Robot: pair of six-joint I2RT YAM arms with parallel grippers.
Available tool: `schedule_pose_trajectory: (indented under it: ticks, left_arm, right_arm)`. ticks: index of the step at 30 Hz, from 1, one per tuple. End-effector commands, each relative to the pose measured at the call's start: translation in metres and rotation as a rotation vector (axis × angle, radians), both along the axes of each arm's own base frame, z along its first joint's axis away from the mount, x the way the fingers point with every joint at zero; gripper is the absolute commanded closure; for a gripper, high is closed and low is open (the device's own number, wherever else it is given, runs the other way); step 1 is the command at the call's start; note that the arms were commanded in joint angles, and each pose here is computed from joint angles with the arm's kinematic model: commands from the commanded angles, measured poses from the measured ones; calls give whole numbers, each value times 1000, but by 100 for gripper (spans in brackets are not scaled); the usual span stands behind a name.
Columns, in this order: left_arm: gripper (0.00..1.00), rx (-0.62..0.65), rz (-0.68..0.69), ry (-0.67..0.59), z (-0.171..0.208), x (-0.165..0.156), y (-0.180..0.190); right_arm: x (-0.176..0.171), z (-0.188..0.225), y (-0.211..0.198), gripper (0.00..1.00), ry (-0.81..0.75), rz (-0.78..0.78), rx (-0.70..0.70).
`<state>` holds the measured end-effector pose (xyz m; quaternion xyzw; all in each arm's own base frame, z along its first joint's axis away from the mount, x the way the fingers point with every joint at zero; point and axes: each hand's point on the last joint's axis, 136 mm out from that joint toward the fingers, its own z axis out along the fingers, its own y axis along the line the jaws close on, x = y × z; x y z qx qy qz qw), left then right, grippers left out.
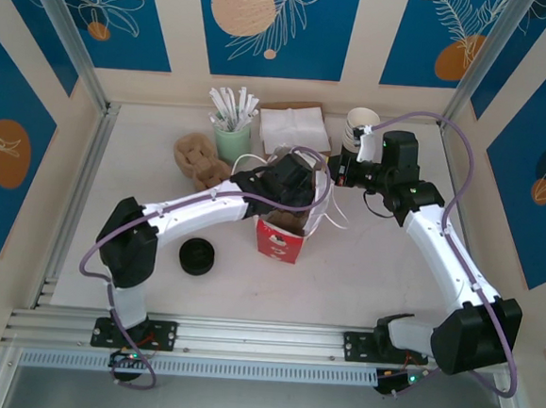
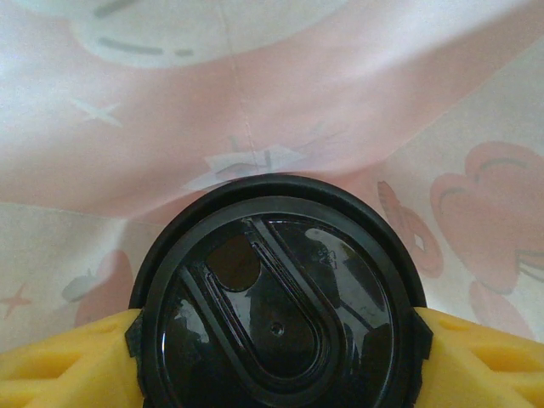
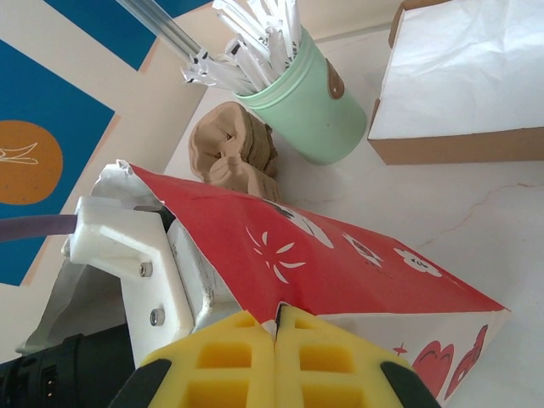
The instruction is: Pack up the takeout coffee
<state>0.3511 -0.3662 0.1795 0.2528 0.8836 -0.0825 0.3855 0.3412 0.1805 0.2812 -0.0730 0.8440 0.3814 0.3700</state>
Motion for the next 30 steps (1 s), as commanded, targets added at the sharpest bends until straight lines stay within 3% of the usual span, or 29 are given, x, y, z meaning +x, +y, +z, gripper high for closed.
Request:
schedule_pose_trajectory:
  ticks: [1, 28, 30]
  left_arm:
    - [28, 26, -9, 35, -19, 2, 3]
    - [28, 78, -39, 201, -76, -5, 0]
    - [28, 81, -39, 206, -78, -5, 0]
  right_arm:
    - [-2, -1, 2, 100, 10, 21, -4]
    - [4, -31, -11, 100, 107, -37, -40]
    - [6, -33, -14, 96, 112, -52, -45]
